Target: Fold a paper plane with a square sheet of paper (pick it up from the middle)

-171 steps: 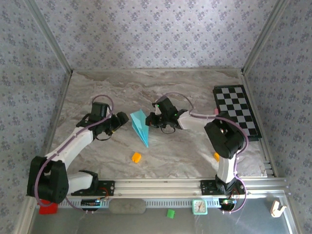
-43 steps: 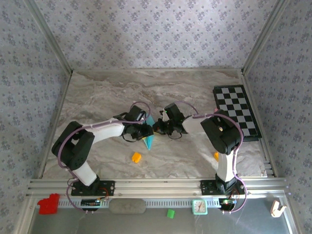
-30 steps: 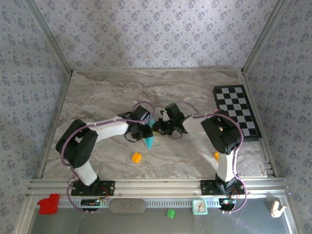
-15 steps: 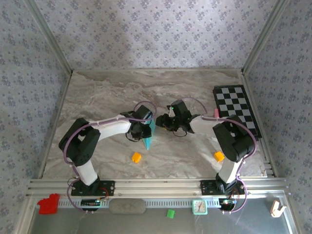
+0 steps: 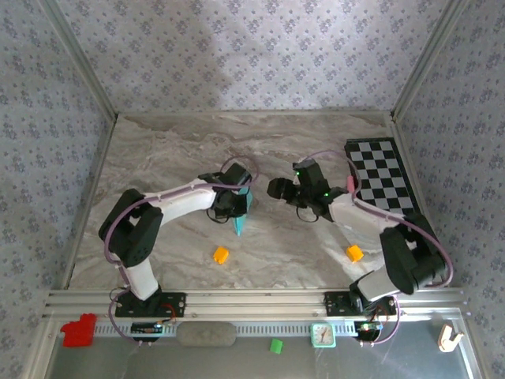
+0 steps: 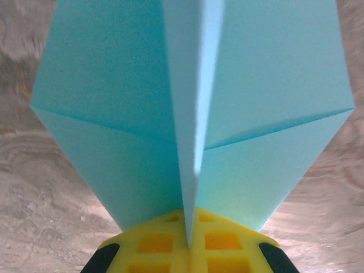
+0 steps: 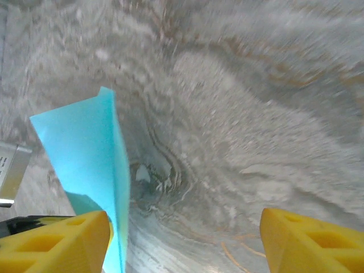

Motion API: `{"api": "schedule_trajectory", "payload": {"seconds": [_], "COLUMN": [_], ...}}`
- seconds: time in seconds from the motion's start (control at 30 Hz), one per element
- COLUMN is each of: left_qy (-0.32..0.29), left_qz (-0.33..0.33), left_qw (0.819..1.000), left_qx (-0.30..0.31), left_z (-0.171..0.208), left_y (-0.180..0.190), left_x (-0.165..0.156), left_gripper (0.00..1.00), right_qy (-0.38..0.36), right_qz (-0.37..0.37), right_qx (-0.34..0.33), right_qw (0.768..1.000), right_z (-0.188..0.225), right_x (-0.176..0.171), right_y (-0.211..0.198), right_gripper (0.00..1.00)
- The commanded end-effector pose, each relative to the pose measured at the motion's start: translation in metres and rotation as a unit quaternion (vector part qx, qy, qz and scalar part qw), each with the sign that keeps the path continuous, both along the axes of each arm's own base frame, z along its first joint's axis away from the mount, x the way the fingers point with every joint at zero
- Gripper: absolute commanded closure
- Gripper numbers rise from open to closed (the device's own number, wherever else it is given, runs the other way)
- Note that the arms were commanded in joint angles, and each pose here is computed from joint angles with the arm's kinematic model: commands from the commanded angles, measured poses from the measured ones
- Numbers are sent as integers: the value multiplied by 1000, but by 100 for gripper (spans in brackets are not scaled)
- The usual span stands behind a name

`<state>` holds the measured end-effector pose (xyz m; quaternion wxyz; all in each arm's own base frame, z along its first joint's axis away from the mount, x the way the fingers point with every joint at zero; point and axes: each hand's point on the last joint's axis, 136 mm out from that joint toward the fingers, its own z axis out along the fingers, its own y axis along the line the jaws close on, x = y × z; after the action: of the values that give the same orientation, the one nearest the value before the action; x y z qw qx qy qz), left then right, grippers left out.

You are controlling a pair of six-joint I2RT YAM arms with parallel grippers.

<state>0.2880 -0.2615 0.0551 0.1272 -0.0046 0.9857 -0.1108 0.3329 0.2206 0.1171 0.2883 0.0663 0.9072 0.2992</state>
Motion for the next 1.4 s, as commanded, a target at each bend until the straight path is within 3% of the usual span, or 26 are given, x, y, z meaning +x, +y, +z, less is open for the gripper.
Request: {"api": "schedule_trajectory", "payload": {"seconds": [0.0, 0.2, 0.53, 1.37], "left_qy": [-32, -55, -42, -15], "left_qz": [-21, -21, -28, -8], "left_qw": [999, 997, 994, 991], "left_qx": [35, 49, 93, 135], "left_z": [15, 24, 3, -46], "left_y": [3, 4, -2, 9], "left_x": [26, 87, 149, 158], "left_gripper": [95, 94, 92, 73], "right_qy": [-25, -44, -20, 1], "right_qz": [-38, -45, -42, -60], "right_qx": [-57, -64, -36, -19], "right_qw": [997, 996, 998, 998], "right_z": [3, 12, 12, 12], "right_x": [-2, -7, -12, -9], "right_y": [-35, -49, -49, -59], "right_gripper": [26, 21, 21, 22]}}
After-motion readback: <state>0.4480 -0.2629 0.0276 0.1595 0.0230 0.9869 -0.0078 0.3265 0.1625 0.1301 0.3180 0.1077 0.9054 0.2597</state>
